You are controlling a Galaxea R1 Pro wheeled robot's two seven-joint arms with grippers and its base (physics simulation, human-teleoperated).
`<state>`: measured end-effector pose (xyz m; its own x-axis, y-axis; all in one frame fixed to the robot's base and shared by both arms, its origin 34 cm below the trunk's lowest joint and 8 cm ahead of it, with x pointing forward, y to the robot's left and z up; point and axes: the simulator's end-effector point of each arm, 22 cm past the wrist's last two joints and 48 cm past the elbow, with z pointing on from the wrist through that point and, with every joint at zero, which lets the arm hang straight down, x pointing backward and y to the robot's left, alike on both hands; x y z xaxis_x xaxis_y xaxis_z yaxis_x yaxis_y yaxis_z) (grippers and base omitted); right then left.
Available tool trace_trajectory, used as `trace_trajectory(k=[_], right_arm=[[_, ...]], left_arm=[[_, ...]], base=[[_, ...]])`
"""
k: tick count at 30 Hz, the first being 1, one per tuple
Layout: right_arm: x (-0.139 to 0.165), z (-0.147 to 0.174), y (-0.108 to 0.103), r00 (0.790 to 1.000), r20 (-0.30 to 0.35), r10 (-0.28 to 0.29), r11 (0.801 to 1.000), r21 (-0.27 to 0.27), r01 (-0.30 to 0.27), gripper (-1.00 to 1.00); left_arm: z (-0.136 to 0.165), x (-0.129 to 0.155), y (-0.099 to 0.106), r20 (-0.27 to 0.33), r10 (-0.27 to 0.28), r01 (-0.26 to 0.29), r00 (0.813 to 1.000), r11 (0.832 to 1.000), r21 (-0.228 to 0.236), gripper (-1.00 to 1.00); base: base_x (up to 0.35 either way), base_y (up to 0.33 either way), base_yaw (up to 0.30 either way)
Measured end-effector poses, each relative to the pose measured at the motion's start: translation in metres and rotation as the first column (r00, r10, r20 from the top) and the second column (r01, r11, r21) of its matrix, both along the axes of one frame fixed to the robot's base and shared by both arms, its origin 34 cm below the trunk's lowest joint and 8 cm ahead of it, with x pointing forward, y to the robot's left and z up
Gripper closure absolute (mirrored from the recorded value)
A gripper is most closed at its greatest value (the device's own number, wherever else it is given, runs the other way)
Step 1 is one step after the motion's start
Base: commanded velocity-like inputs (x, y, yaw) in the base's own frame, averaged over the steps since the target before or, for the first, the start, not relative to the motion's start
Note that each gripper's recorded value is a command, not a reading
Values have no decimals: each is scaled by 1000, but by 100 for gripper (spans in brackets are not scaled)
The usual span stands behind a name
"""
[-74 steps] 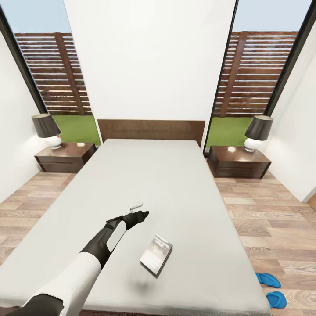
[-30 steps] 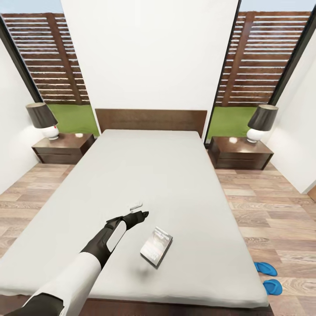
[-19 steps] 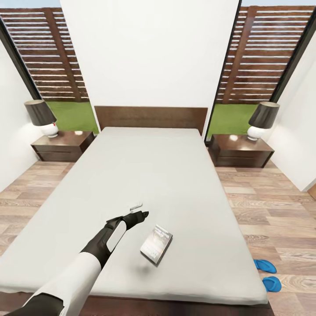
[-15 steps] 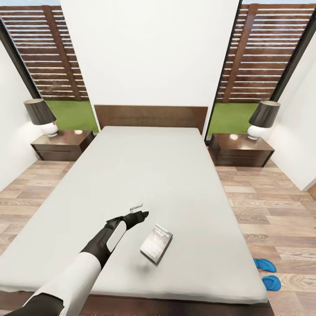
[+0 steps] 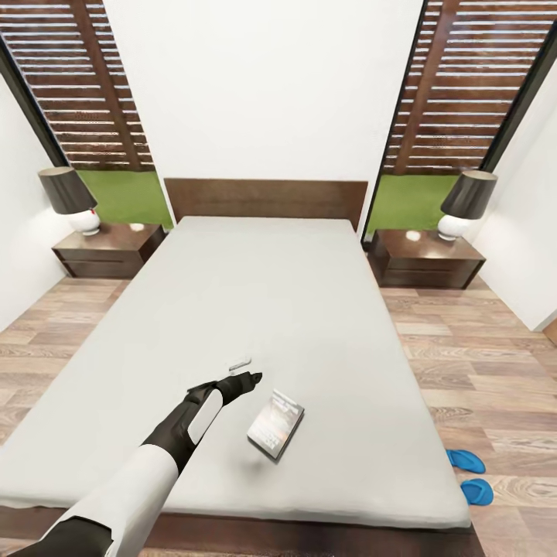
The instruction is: In the bedroom, move the book from the bed onto either nightstand, and place the two sandals side by side next to the bed.
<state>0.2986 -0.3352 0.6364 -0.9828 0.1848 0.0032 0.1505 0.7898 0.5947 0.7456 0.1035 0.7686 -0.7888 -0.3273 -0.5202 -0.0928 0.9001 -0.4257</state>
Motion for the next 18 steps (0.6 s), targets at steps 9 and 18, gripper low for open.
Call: trace_trajectory(k=[9, 18], right_arm=[[-5, -2, 0, 1000, -14, 0, 1000, 0, 0, -100], [-9, -5, 0, 1000, -28, 0, 1000, 0, 0, -100]], left_arm=[[-9, -3, 1, -14, 1, -1, 1000, 1000, 1, -100], [-17, -6, 1, -28, 1, -1, 1000, 1000, 0, -100]], base=[[0, 0, 0], [0, 0, 0]])
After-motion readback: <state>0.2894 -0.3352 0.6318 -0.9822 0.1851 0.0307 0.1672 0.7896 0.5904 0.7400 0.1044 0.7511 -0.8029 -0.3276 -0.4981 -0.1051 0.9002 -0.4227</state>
